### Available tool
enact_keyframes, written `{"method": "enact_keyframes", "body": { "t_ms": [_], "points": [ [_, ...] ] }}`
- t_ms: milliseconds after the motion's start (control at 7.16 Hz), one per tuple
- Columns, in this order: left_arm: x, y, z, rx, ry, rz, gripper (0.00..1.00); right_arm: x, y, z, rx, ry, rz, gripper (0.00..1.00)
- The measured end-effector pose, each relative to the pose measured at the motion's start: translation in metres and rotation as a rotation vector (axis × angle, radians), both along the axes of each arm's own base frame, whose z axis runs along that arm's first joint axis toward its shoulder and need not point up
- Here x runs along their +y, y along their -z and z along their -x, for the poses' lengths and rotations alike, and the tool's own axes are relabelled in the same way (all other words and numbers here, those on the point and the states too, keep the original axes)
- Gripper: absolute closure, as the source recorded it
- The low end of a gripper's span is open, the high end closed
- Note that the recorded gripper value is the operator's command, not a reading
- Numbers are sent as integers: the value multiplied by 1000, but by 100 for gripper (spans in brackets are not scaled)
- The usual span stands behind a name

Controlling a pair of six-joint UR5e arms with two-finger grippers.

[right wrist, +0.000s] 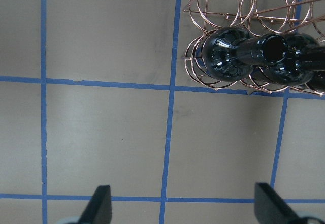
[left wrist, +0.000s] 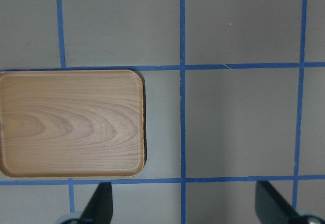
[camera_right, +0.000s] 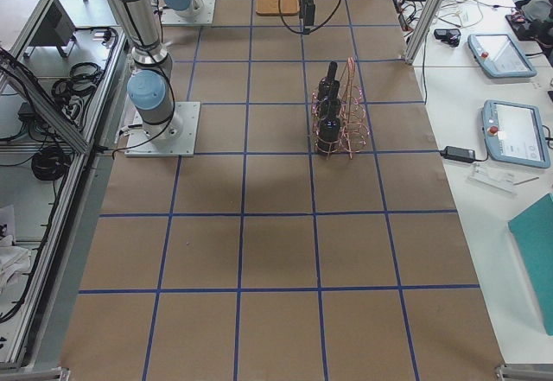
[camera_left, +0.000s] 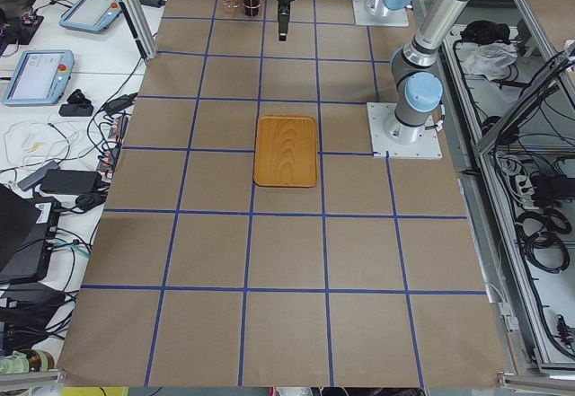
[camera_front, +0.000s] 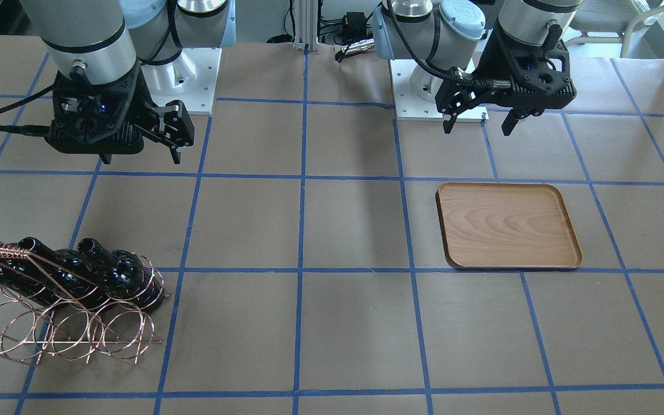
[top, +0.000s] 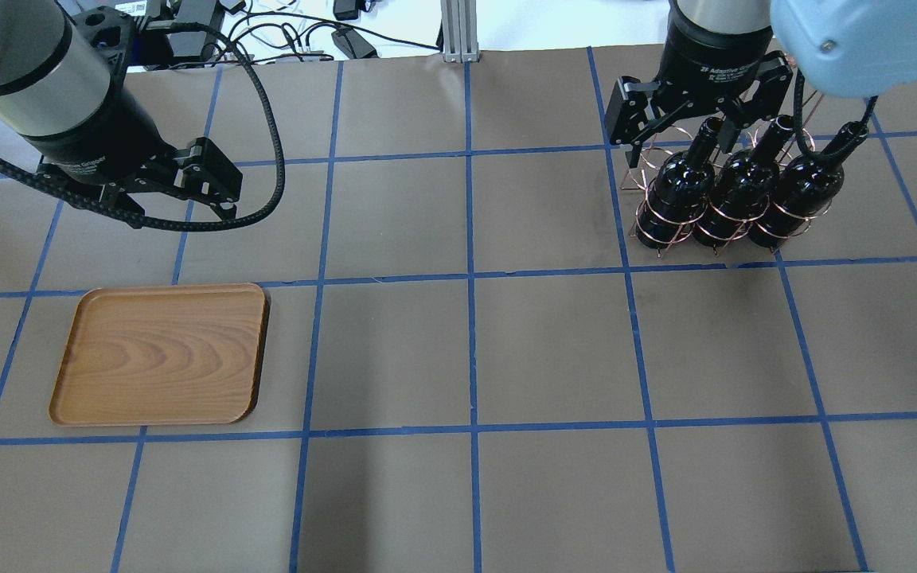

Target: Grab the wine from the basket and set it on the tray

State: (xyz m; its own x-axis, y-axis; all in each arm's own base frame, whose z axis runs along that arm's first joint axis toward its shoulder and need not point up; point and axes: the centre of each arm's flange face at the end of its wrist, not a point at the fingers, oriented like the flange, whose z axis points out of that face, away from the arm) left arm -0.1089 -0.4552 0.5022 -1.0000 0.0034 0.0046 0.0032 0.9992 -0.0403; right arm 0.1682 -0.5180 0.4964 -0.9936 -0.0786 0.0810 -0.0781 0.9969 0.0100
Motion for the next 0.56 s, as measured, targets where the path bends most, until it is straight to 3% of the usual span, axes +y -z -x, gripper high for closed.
{"method": "enact_keyframes", "body": {
  "t_ms": [559],
  "points": [
    [-1, 1, -1, -5, 1, -2, 0, -2, 2, 5, -1, 3, -4, 0]
  ]
}}
